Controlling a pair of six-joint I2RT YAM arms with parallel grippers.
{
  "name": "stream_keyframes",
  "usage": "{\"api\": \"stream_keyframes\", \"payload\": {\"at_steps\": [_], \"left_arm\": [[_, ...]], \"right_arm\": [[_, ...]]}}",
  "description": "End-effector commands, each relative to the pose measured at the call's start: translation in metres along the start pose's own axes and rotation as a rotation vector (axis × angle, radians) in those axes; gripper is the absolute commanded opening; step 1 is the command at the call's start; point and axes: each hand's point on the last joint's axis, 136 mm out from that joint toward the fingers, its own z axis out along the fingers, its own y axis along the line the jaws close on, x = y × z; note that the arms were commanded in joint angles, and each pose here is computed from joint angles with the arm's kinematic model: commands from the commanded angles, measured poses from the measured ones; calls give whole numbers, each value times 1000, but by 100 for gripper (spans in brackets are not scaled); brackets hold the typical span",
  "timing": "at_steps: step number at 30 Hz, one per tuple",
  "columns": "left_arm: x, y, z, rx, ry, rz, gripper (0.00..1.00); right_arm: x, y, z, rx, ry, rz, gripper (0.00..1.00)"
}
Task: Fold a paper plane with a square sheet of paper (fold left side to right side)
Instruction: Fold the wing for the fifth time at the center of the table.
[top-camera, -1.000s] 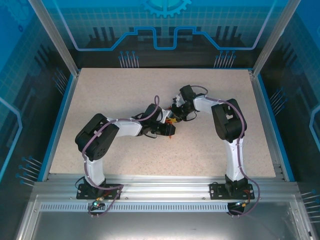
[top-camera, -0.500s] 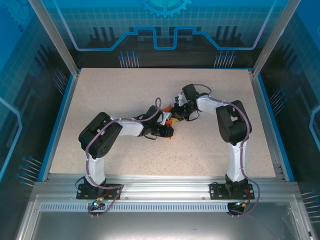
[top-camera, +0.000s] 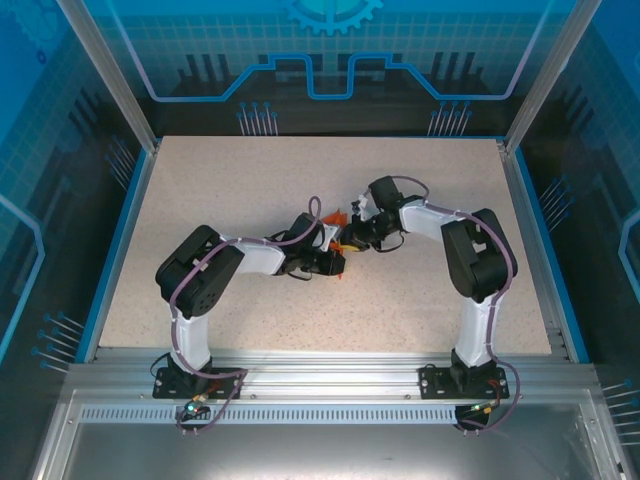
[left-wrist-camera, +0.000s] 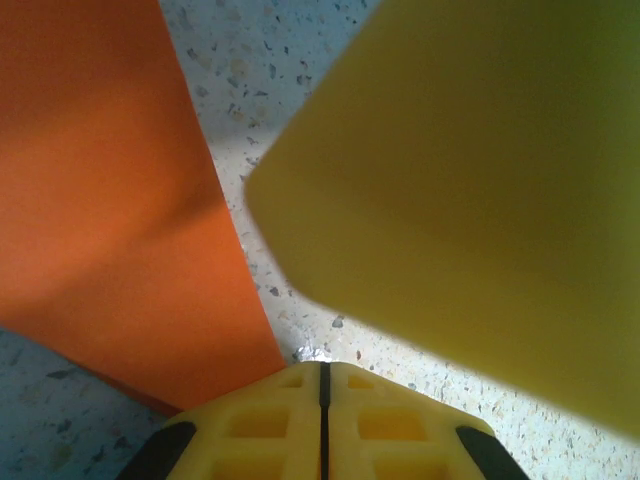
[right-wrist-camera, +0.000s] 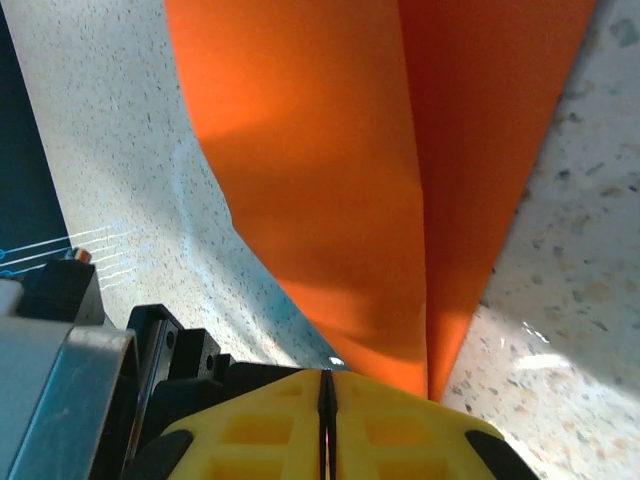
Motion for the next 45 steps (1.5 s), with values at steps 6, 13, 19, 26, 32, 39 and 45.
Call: {"api": "stream_keyframes", "payload": {"at_steps": [6,13,19,26,32,39,45], "left_arm": [[33,15,1,-55,92,-25,9],[36,17,2,-64,98,-29,8],[38,20,3,-69,105,-31,7],[40,21,4,-72,108,-31,6],[41,21,4,-70,109,-31,6],[42,20,3,-67,108,-31,5],[43,21,3,-68,108,-33,5]], "right_arm": [[-13,-7,24,21,21,9,11],[-30,-27,27,109,-4,6,12],[-43,-40,24,144,-26,-3,12],[-62,-46,18,161,-55,-24,12],[-74,-51,19,175,-52,-25,12],[-90,-54,14,188,-68,-27,13],[-103,-59,15,205,-69,-25,13]]}}
